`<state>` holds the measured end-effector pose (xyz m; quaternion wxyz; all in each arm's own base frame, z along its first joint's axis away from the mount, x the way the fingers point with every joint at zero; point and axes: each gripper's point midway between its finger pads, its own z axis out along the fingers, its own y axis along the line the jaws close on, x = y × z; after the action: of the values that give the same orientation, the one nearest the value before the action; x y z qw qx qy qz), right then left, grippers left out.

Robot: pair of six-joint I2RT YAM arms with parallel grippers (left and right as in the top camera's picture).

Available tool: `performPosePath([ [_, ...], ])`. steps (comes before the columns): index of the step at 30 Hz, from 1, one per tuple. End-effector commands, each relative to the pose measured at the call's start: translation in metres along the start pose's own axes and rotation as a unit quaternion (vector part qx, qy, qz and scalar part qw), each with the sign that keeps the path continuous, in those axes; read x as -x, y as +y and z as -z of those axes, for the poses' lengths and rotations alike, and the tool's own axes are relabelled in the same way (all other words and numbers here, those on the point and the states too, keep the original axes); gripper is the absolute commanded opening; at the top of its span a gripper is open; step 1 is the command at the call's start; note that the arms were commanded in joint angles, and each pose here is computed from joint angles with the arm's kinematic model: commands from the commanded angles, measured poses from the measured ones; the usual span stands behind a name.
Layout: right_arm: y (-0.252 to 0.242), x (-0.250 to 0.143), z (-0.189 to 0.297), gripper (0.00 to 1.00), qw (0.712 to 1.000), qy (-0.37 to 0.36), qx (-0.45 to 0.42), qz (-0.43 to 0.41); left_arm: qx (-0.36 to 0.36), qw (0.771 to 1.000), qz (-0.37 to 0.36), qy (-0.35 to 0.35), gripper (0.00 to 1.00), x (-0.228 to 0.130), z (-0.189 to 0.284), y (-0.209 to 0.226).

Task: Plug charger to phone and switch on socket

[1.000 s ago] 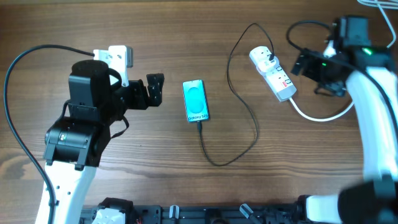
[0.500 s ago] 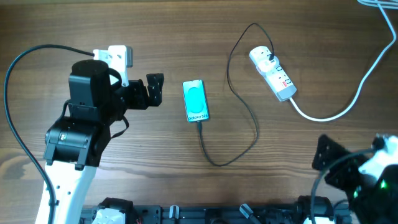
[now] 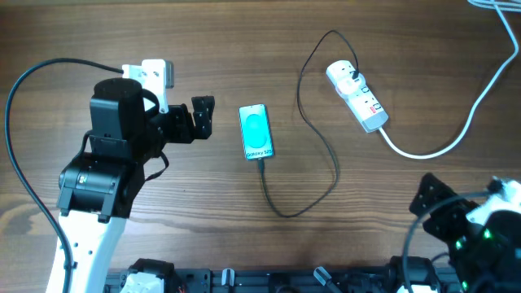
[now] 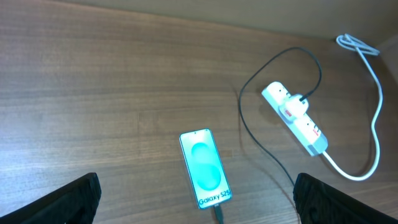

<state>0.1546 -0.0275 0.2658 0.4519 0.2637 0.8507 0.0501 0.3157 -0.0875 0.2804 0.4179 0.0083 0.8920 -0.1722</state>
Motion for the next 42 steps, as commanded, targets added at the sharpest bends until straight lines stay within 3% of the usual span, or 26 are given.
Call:
performPosePath([
  [1, 0.023, -0.012, -0.035, 1.00, 0.992, -0.018, 0.077, 0.100, 0.005, 1.000, -0.003, -0.003, 1.00, 0.002, 0.000, 0.003],
  [5, 0.052, -0.028, -0.061, 1.00, 0.959, -0.114, 0.198, 0.168, 0.005, 1.000, -0.003, -0.003, 1.00, 0.002, 0.000, 0.003],
  [10, 0.056, -0.027, -0.079, 1.00, 0.927, -0.237, 0.236, 0.170, 0.005, 1.000, -0.003, -0.003, 1.00, 0.002, 0.000, 0.003],
  [15, 0.059, -0.027, -0.094, 1.00, 0.898, -0.306, 0.242, 0.206, 0.005, 1.000, -0.003, -0.003, 1.00, 0.002, 0.000, 0.003],
  [21, 0.047, -0.047, -0.117, 1.00, 0.897, -0.281, 0.201, 0.274, 0.005, 1.000, -0.003, -0.003, 1.00, 0.002, 0.000, 0.003],
  [25, 0.043, -0.044, -0.118, 1.00, 0.900, -0.283, 0.190, 0.270, 0.005, 1.000, -0.003, -0.003, 1.00, 0.002, 0.000, 0.003],
  [28, 0.029, -0.038, -0.123, 1.00, 0.924, -0.279, 0.161, 0.207, 0.005, 1.000, -0.003, -0.003, 1.00, 0.002, 0.000, 0.003],
  [42, 0.030, -0.038, -0.122, 1.00, 0.922, -0.280, 0.163, 0.212, 0.005, 1.000, -0.003, -0.003, 1.00, 0.002, 0.000, 0.003],
])
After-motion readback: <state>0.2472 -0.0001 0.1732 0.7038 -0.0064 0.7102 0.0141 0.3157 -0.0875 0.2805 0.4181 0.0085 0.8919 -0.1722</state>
